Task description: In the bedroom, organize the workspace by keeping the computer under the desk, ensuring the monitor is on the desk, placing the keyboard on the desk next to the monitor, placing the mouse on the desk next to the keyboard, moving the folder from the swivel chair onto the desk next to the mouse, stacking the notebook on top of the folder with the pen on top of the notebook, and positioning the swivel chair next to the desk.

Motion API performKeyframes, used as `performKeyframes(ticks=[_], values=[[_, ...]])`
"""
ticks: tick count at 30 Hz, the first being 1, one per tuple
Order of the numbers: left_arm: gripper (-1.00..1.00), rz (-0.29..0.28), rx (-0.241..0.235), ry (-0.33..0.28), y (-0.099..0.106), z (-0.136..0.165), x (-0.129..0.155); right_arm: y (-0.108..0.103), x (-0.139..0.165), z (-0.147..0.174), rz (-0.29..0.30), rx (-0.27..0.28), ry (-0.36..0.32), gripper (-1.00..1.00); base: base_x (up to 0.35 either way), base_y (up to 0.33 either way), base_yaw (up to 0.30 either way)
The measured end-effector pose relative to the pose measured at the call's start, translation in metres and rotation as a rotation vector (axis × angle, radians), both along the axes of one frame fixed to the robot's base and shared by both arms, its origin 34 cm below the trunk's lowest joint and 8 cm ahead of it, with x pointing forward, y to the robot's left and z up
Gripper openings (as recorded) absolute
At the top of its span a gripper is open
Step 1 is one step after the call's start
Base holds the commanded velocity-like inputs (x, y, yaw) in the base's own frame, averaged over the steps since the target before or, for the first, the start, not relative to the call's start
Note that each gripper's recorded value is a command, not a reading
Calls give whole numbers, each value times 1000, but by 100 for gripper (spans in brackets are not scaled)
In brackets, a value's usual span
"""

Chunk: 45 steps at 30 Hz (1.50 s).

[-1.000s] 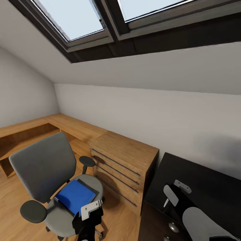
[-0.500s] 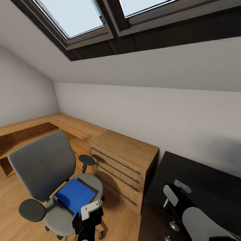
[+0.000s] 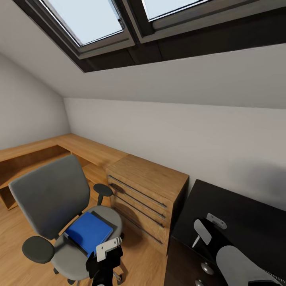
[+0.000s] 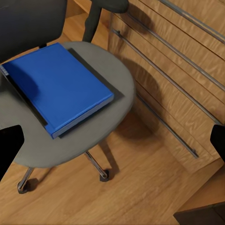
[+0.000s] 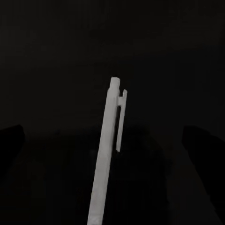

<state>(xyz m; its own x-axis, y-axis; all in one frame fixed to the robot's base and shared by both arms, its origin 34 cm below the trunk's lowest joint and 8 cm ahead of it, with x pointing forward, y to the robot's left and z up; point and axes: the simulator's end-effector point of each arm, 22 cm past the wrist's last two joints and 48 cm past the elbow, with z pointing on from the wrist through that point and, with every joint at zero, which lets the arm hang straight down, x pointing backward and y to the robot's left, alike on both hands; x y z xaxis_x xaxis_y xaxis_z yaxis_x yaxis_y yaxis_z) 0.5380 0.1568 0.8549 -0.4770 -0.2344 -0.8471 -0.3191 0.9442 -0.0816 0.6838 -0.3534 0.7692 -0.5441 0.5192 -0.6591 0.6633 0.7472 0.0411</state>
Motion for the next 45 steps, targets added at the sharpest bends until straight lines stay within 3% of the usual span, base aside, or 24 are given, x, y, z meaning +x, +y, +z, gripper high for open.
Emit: performKeyframes(ticks=[26,29,31,35,39,45], values=[[100,0,2,6,0,-3,-1,0,6,8,-1,0,-23,100,0,0,0],[100,0,2,5,1,-3,-1,1,18,24,0,3,-66,100,0,0,0],[100,0,3,5,1,-3,-1,2,36,52,3,4,-135,100,0,0,0],[100,0,2,6,1,-3,-1,-2,46,83,-18,-13,-187,100,0,0,0],[100,0,2,6,1,-3,-1,-8,36,106,-61,-42,-226,100,0,0,0],[100,0,2,6,1,-3,-1,2,28,125,-40,-48,-273,100,0,0,0]])
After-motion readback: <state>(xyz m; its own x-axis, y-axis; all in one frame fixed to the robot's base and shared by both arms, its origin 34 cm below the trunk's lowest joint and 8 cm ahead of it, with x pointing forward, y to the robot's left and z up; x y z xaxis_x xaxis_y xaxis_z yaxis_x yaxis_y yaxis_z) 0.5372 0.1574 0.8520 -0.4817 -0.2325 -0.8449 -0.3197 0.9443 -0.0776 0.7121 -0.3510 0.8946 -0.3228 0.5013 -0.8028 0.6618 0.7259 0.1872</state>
